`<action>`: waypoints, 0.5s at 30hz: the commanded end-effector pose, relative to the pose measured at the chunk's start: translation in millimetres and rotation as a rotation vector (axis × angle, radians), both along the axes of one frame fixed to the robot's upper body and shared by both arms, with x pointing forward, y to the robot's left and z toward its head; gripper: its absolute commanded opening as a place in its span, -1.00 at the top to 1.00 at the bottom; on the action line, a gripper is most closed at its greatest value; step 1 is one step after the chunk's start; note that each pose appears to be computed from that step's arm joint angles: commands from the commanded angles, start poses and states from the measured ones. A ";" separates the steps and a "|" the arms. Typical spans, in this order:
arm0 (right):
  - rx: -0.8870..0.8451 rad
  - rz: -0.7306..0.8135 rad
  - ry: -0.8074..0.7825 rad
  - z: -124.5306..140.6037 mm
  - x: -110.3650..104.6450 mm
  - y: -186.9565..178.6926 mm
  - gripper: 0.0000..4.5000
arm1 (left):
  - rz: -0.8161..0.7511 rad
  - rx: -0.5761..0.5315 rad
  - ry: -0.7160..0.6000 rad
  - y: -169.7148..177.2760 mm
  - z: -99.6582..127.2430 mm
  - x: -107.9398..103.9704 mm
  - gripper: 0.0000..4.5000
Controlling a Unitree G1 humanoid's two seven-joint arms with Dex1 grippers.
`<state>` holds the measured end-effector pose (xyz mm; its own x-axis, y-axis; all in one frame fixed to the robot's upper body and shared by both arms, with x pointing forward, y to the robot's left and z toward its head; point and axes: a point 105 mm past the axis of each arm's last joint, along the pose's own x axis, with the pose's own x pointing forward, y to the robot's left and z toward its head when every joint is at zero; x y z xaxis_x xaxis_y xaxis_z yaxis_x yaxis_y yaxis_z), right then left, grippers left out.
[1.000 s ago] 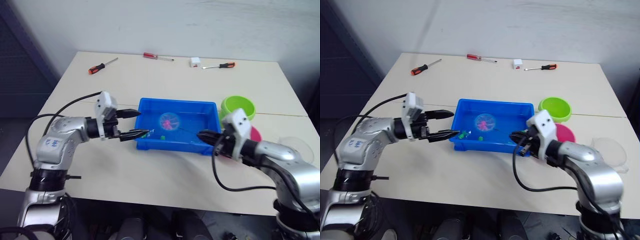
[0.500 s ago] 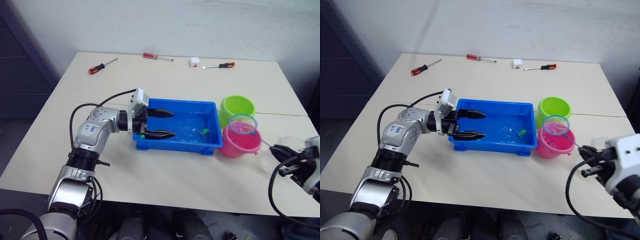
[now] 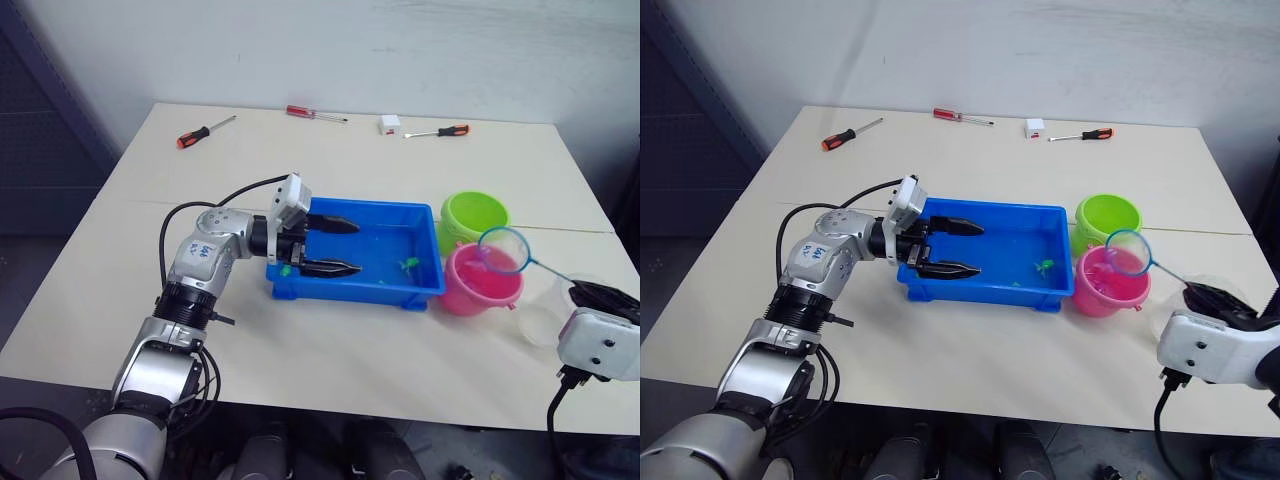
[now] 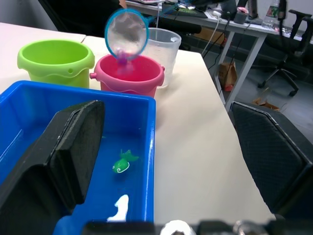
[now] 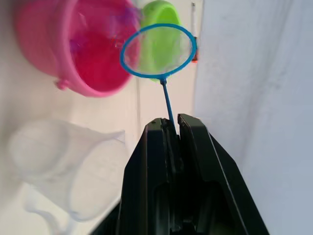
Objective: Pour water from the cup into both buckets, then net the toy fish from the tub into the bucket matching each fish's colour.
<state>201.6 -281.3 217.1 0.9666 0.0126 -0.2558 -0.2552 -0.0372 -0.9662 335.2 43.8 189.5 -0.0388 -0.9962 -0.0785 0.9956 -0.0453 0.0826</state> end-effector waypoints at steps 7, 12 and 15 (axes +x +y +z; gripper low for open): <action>0.062 0.021 -0.092 13.6 0.8 -0.3 1.00 | 0.021 -0.017 -0.042 4.5 10.6 3.9 -0.97; 0.780 0.025 -0.123 16.8 14.1 26.9 1.00 | 0.052 0.035 -0.047 13.7 0.7 6.2 -0.97; 1.086 0.049 0.045 2.1 22.4 55.2 1.00 | 0.066 0.041 -0.045 19.1 -0.6 5.0 -0.97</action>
